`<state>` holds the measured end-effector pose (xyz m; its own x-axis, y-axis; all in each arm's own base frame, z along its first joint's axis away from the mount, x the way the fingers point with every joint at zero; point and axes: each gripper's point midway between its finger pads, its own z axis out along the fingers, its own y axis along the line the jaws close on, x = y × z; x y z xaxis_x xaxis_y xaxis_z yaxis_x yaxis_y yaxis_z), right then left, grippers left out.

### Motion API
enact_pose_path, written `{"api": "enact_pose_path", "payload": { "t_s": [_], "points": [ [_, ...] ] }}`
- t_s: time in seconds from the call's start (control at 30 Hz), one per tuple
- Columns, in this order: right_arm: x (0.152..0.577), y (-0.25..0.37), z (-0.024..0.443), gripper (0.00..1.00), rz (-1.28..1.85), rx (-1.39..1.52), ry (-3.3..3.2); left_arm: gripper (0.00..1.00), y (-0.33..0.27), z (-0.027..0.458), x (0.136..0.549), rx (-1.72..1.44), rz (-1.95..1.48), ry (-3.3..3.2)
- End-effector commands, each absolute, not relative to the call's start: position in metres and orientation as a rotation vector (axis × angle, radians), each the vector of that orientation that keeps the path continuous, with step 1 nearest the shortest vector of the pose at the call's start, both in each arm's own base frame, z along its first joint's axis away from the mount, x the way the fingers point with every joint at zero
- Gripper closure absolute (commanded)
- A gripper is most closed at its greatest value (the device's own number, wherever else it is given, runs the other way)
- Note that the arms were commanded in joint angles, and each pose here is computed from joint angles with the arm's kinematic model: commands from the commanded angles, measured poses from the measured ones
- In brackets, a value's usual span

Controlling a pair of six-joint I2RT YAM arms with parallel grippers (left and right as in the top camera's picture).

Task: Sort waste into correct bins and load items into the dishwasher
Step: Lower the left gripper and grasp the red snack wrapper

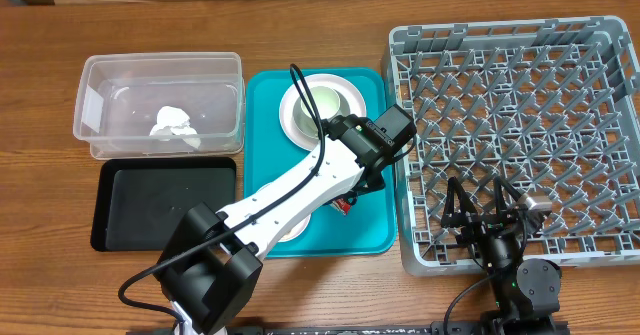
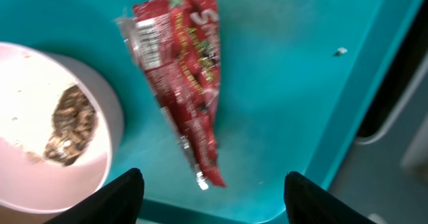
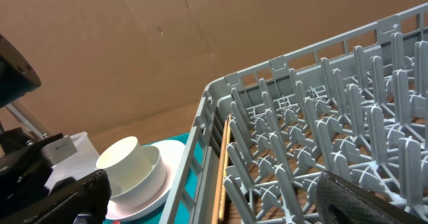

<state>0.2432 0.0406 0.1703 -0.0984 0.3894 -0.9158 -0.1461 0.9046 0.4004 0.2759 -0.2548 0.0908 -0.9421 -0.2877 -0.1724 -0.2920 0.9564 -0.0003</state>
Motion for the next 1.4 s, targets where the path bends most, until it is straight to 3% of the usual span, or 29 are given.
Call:
{"api": "enact_pose_path", "payload": {
  "t_s": [0.0, 0.37, 1.37],
  "points": [
    [0.243, 0.041, 0.169, 0.0, 0.459, 0.199, 1.606, 0.32, -0.251, 0.081, 0.273, -0.479, 0.067, 2.935],
    [0.243, 0.041, 0.169, 0.0, 0.459, 0.199, 1.606, 0.51, -0.251, 0.078, 0.271, -0.555, 0.068, 2.924],
    [0.243, 0.041, 0.169, 0.0, 0.459, 0.199, 1.606, 0.47, -0.249, 0.026, 0.243, -0.546, 0.063, 2.987]
  ]
}}
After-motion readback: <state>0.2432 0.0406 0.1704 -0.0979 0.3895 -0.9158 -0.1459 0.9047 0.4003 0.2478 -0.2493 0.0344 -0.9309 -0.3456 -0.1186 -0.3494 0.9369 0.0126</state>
